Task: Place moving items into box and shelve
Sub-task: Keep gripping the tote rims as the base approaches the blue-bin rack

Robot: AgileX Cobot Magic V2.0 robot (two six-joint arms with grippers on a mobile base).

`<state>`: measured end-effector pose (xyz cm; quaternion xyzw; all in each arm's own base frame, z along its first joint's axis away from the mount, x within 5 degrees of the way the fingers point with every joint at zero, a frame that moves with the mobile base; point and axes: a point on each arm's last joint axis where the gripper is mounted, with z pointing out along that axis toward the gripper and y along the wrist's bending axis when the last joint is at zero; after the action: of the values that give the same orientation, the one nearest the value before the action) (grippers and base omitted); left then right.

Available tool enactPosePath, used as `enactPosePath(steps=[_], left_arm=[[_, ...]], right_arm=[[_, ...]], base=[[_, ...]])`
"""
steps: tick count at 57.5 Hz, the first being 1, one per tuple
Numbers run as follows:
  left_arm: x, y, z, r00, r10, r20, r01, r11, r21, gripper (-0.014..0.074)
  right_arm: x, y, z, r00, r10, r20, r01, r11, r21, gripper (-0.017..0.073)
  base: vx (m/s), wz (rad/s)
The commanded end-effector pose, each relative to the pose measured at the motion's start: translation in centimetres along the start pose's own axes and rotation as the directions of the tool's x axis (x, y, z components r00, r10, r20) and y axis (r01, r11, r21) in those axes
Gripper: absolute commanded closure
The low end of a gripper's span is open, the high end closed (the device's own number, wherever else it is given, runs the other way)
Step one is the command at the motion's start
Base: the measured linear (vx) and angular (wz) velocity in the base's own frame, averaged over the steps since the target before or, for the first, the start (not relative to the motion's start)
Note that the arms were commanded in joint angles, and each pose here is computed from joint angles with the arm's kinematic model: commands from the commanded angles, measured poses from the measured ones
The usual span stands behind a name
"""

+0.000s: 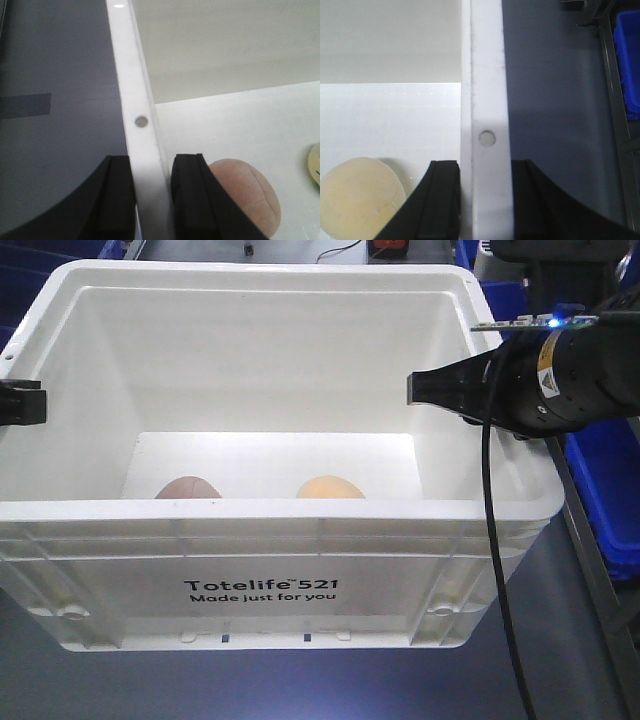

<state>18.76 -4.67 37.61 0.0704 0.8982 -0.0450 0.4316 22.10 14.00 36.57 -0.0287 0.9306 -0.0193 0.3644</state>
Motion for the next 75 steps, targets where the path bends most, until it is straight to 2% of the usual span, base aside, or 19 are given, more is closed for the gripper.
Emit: enactPosePath(steps=[1,26,75], left_arm=[[-2.35,-0.60,-1.94,0.976,-0.004,0.218,-0.008,0.998,0.057,0.0475],[-2.35,-0.60,-1.94,0.976,-0.004,0.218,-0.008,0.998,0.057,0.0475],[-2.35,-0.60,-1.94,0.976,-0.004,0.218,-0.008,0.998,0.057,0.0475]], right_arm=[[-2.10,-0.30,-2.08,0.981,-0.030,0.193,0.040,0.998,-0.044,0.0484],[-2.10,-0.30,-2.08,0.981,-0.030,0.193,0.040,0.998,-0.044,0.0484],[-2.10,-0.30,-2.08,0.981,-0.030,0.193,0.040,0.998,-0.044,0.0484]], base=[[0.35,0.22],[0.30,0.43],[0.19,0.77]])
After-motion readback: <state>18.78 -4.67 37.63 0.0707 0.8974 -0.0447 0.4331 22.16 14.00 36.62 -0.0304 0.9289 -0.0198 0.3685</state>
